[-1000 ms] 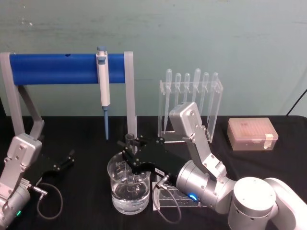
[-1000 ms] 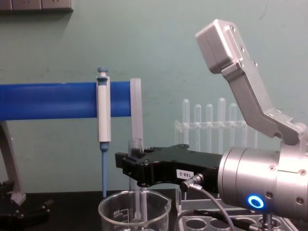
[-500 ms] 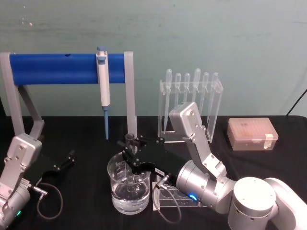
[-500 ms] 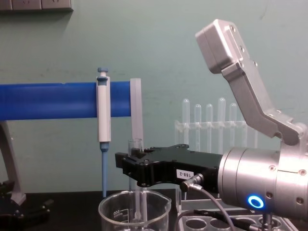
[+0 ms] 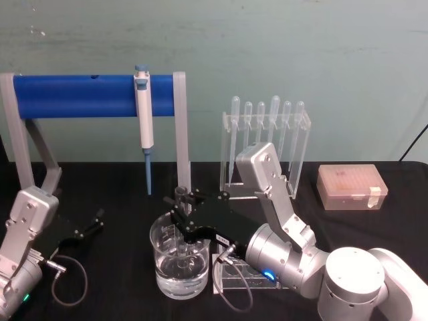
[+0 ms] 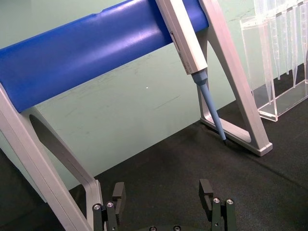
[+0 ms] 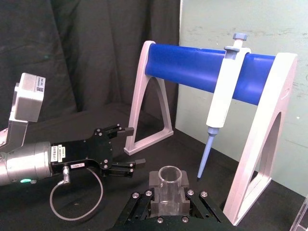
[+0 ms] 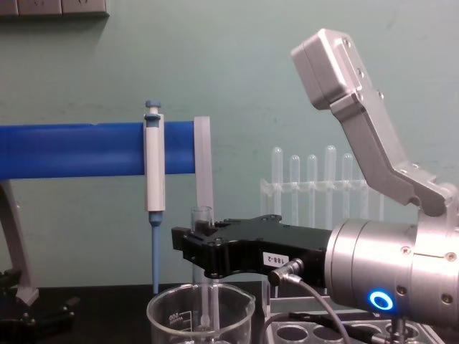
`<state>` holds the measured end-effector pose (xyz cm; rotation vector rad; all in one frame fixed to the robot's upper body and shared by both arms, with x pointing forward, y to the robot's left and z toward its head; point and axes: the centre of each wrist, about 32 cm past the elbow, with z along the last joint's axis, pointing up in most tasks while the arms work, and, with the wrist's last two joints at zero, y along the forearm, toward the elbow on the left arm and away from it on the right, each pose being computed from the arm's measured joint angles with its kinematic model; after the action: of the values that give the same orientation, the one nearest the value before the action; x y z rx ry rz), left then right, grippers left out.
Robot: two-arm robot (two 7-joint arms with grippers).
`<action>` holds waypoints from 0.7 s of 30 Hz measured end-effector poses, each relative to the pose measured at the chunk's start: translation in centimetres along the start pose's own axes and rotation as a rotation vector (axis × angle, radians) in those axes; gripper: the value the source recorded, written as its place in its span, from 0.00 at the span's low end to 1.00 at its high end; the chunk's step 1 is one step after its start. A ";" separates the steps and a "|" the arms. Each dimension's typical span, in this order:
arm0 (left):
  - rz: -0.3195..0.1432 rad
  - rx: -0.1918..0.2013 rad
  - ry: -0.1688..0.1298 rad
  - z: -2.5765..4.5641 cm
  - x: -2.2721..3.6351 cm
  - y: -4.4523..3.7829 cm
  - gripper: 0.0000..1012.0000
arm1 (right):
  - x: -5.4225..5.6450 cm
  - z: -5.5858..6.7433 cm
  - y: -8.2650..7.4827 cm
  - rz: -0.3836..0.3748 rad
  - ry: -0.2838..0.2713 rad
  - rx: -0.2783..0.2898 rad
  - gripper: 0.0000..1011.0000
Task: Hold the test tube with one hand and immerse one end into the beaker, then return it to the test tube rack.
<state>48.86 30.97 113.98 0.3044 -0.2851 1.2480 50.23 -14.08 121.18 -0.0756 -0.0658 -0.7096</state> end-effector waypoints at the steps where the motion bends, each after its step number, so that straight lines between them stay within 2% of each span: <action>1: 0.000 0.000 0.000 0.00 0.00 0.00 0.99 | 0.0 0.0 0.0 0.000 0.000 0.000 0.22; 15: 0.000 0.000 0.000 0.00 0.00 0.00 0.99 | 0.0 0.0 0.0 0.000 0.000 0.000 0.22; 21: 0.000 0.000 0.000 0.00 0.00 0.00 0.99 | -0.1 1.0 -0.2 0.009 -0.013 0.010 0.22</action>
<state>48.86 30.96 113.98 0.3044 -0.2851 1.2480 50.01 -14.09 122.18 -0.0705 -0.0813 -0.6997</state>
